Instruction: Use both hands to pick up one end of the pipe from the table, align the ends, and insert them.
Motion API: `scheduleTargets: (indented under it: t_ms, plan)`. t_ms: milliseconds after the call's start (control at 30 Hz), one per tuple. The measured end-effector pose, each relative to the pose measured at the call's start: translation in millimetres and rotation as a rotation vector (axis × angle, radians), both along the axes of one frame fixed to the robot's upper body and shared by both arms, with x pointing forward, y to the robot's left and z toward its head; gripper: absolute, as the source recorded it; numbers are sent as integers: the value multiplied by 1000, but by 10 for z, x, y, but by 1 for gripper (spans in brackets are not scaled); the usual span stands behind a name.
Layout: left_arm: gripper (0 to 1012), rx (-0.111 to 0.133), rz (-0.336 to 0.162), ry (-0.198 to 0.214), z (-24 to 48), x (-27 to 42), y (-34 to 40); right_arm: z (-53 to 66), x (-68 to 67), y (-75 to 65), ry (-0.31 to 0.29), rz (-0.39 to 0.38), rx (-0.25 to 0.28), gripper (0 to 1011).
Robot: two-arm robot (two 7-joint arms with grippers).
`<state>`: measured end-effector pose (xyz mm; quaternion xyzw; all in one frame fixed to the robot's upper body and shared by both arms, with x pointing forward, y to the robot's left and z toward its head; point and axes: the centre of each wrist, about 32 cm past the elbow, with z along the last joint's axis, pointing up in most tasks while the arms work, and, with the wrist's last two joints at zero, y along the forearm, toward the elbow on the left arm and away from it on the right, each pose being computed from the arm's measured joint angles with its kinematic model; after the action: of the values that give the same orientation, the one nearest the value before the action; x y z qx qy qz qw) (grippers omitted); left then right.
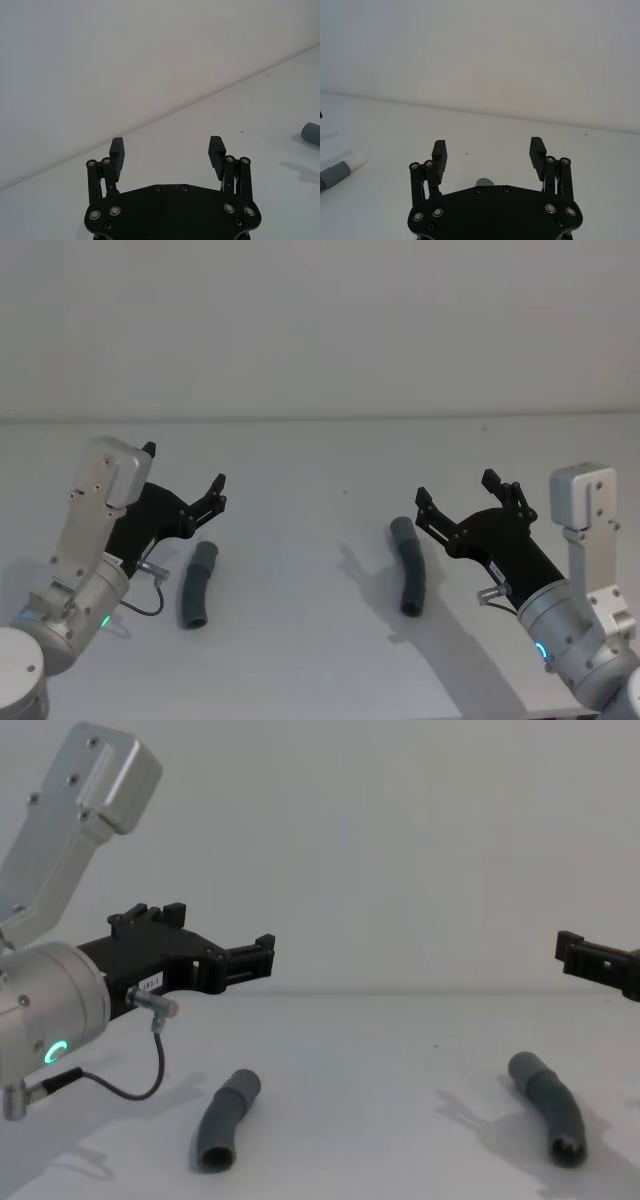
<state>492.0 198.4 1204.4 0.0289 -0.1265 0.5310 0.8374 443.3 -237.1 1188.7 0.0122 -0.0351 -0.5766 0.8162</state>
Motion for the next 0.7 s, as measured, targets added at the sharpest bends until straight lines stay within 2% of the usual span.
scheduleTargets:
  t_ms: [700]
  plan:
    - [1001,0,0,0,0,0,0,0,0,0,0,0,0,1004]
